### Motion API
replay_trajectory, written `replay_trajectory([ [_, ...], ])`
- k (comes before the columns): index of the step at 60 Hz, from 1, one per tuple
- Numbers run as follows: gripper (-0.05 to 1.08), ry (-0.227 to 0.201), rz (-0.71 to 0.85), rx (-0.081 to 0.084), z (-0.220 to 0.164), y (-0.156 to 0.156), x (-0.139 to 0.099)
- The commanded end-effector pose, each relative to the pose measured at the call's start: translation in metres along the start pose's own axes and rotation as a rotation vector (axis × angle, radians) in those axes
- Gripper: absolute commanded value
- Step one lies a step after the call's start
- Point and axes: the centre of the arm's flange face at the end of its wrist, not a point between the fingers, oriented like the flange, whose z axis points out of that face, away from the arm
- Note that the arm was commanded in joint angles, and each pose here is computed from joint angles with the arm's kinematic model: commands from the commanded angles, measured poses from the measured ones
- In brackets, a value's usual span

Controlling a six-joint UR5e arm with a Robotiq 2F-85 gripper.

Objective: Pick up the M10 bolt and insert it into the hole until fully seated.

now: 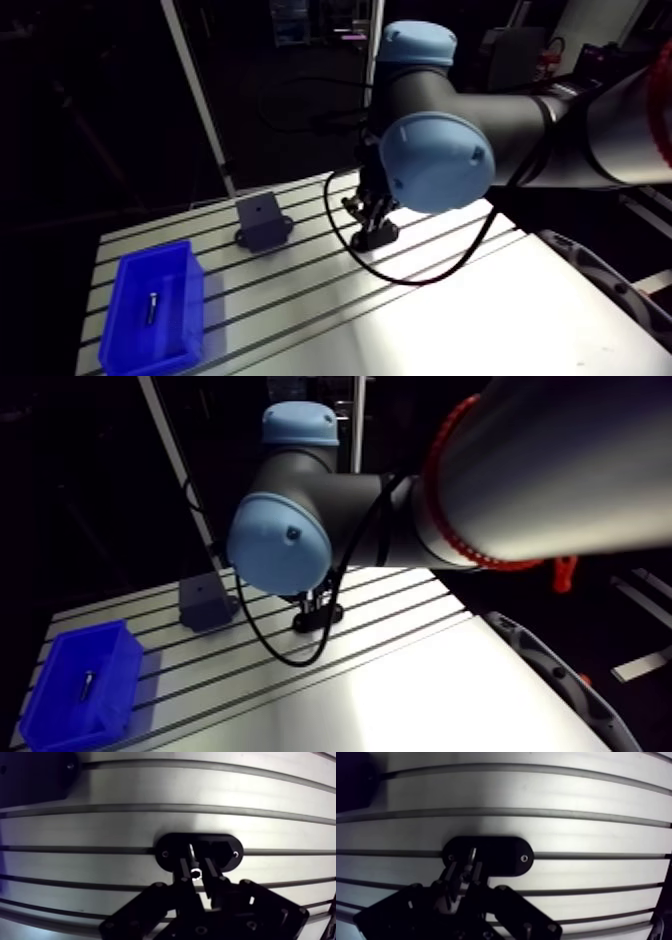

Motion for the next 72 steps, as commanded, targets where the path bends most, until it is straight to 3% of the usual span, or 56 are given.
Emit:
replay_trajectory([
  [1, 0.79, 0.001, 0.001, 0.000, -0.001, 0.000, 0.000],
  [21, 0.90, 0.015, 0.000, -0.009, -0.008, 0.002, 0.003],
  [44, 1.07, 0.080, -0.002, -0.034, -0.052, 0.003, 0.016],
  [49, 1.08, 0.046, 0.017, -0.021, -0.064, 0.006, 0.021],
  [55, 1.08, -0.011, 0.088, 0.007, -0.085, 0.011, 0.035],
  [60, 1.08, -0.045, 0.113, 0.016, -0.100, 0.011, 0.044],
  [65, 1.08, -0.100, 0.108, 0.035, -0.121, -0.010, 0.061],
  [72, 1.08, -0.143, 0.078, 0.038, -0.143, -0.036, 0.078],
])
